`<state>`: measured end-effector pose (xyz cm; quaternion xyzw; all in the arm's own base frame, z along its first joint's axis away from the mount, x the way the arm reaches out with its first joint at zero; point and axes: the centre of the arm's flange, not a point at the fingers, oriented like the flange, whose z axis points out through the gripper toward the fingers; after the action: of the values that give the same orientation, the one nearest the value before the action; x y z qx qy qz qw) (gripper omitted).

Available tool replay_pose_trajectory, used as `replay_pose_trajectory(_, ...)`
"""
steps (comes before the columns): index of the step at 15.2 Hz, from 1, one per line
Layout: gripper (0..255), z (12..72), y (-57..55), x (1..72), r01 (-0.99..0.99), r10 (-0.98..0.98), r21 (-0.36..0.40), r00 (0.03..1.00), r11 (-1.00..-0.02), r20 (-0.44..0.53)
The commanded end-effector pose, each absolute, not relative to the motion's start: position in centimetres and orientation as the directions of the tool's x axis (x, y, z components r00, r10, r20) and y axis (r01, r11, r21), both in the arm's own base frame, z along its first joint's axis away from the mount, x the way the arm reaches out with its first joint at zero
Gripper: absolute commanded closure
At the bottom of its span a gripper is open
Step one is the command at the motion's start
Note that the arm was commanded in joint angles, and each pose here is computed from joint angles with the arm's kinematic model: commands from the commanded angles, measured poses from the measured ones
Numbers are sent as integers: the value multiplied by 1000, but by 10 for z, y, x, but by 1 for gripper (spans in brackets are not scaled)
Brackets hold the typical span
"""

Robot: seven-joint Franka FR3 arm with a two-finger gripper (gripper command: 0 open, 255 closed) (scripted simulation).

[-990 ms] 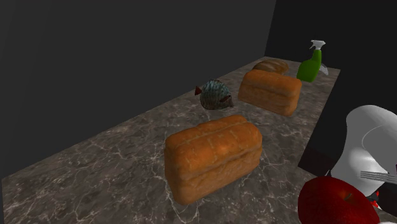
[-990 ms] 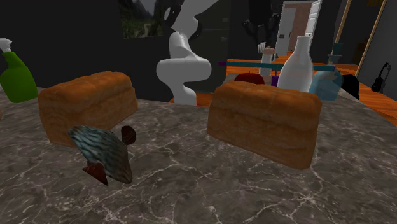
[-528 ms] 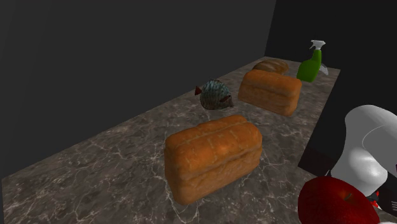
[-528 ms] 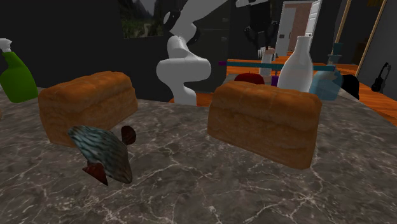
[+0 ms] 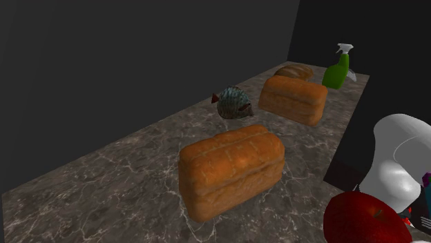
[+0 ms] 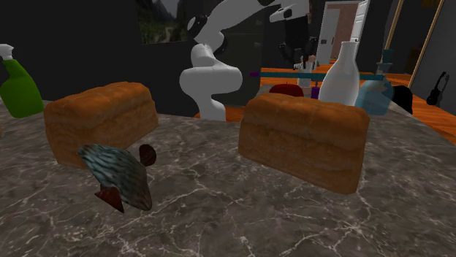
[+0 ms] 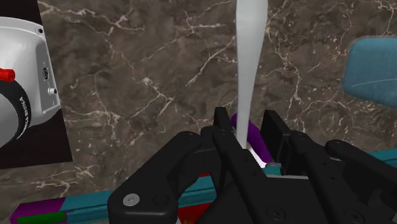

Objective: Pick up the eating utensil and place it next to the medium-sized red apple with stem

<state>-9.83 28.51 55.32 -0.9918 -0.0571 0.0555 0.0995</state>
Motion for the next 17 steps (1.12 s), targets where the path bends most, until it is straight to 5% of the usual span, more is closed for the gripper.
replay_pose_trajectory(1,255,542,285,-97,102,124,-203,987,-974,-99)
replay_pose_trajectory(17,255,457,285,-97,102,124,-203,987,-974,-99)
